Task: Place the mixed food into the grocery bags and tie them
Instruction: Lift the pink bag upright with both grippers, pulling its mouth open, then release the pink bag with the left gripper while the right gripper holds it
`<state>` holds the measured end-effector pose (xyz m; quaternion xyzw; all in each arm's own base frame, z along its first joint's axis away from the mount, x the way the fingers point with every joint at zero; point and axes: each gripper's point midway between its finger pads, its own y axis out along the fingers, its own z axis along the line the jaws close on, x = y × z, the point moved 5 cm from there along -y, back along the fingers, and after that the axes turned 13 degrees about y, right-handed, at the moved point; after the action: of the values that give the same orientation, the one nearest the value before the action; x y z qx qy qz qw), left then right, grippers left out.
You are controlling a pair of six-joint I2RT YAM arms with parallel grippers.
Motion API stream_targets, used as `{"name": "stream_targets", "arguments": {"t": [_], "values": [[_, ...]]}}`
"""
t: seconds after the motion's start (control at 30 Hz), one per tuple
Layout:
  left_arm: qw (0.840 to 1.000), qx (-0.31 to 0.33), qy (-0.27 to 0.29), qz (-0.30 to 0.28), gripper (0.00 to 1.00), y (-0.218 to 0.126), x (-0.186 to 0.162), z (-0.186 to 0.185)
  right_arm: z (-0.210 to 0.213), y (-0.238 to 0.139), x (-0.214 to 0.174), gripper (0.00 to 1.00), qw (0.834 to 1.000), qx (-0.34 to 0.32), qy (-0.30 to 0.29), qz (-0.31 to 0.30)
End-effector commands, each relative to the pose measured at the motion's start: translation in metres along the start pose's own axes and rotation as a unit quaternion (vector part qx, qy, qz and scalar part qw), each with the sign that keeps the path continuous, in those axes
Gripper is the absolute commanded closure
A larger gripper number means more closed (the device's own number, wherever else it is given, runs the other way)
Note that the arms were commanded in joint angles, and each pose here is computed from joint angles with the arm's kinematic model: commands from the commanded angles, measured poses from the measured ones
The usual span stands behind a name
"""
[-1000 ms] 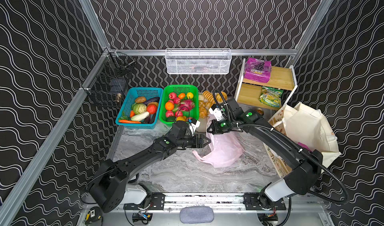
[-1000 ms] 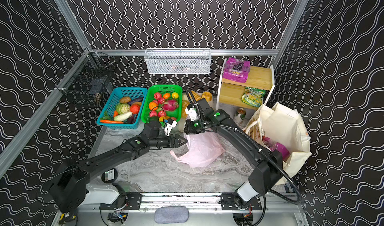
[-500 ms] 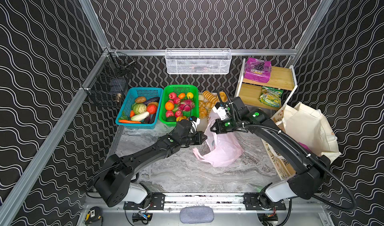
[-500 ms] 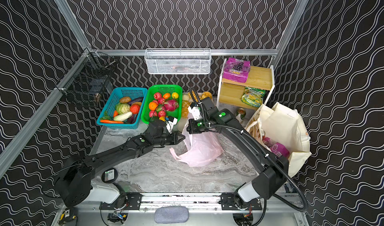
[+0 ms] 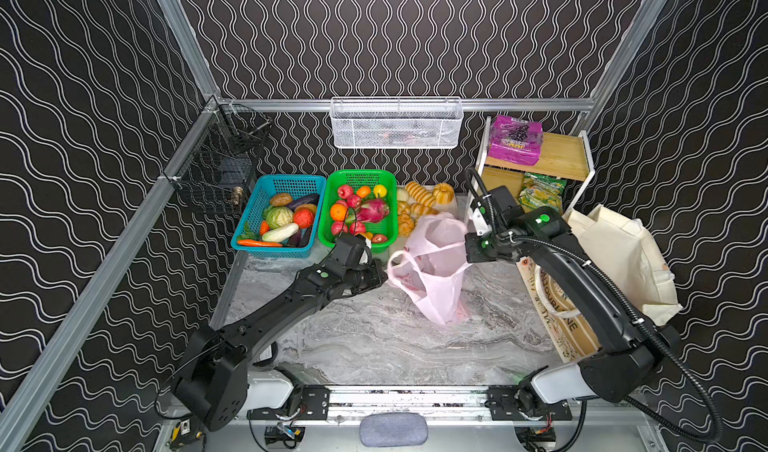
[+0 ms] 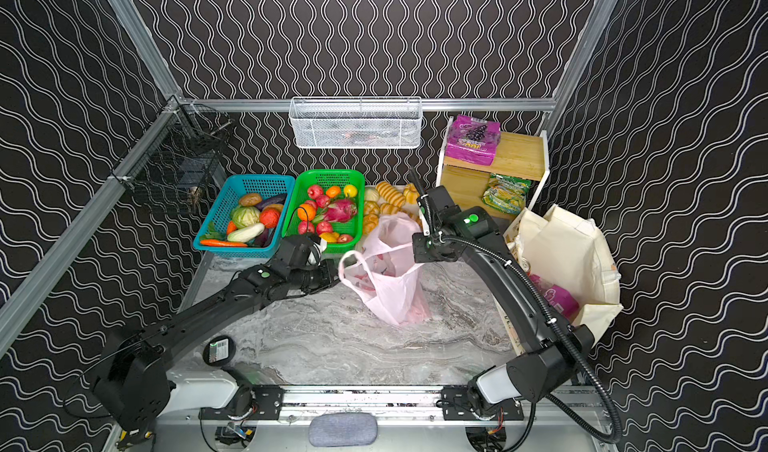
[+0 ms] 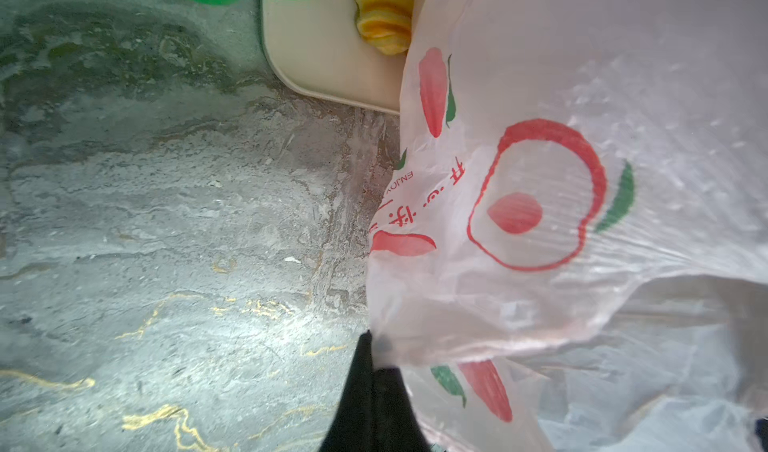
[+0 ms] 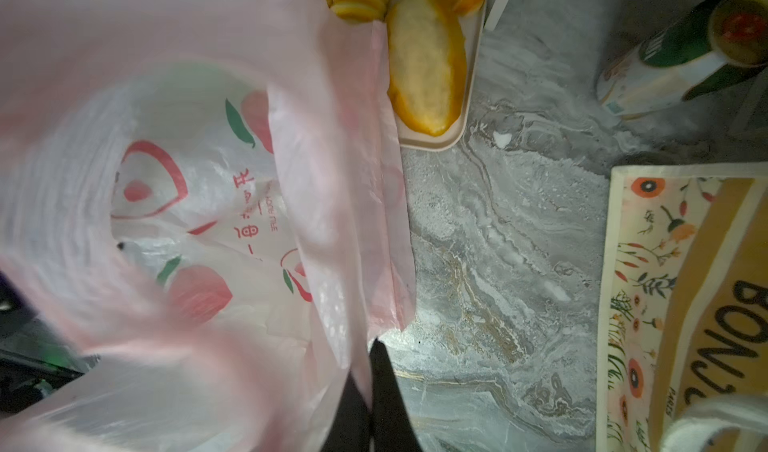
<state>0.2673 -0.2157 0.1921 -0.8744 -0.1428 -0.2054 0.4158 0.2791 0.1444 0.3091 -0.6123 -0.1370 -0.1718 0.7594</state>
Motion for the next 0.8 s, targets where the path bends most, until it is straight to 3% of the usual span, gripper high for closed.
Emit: {"name": "stream_targets", "arguments": {"t": [0.0,0.03,0.07,0.13,0.2,0.3,0.37,0.53,0.6,0.67,0.77], "values": [[1.0,-0.018,-0.005,0.017,1.0,0.004,-0.001,-0.005,0.004,-0.008,-0.005,1.0,1.0,0.018,-0.017,0.019],[1.0,-0.025,-0.003,0.016,0.98,0.005,0.001,-0.007,0.009,-0.011,-0.007,1.0,0.999,0.036,-0.018,0.025],[0.999,-0.034,0.001,0.014,0.89,0.005,0.003,-0.01,0.012,-0.012,-0.008,1.0,0.998,0.05,-0.02,0.031],[0.998,-0.054,0.017,0.01,0.62,0.003,0.007,-0.019,0.019,-0.016,-0.01,1.0,0.996,0.081,-0.023,0.035],[0.998,-0.049,0.04,0.003,0.42,-0.005,0.013,-0.023,0.021,-0.015,-0.007,1.0,0.996,0.088,-0.015,0.03],[0.997,-0.011,0.073,-0.022,0.28,-0.025,0.023,-0.024,0.033,-0.021,-0.002,1.0,0.992,0.121,-0.008,0.033],[0.995,0.001,0.089,-0.042,0.22,-0.035,0.029,-0.025,0.041,-0.032,0.005,1.0,0.989,0.146,-0.003,0.025],[0.981,-0.085,0.165,-0.048,0.14,-0.036,0.038,-0.064,0.044,-0.035,0.012,1.0,0.989,0.143,0.006,0.023],[0.973,-0.081,0.211,-0.047,0.12,-0.037,0.035,-0.077,0.045,-0.033,0.012,1.0,0.989,0.147,0.009,0.025],[0.964,-0.078,0.248,-0.051,0.03,-0.04,0.033,-0.088,0.047,-0.03,0.014,1.0,0.988,0.153,0.014,0.025],[0.957,-0.094,0.267,-0.07,0.01,-0.048,0.033,-0.099,0.05,-0.026,0.016,1.0,0.987,0.156,0.018,0.025]]}}
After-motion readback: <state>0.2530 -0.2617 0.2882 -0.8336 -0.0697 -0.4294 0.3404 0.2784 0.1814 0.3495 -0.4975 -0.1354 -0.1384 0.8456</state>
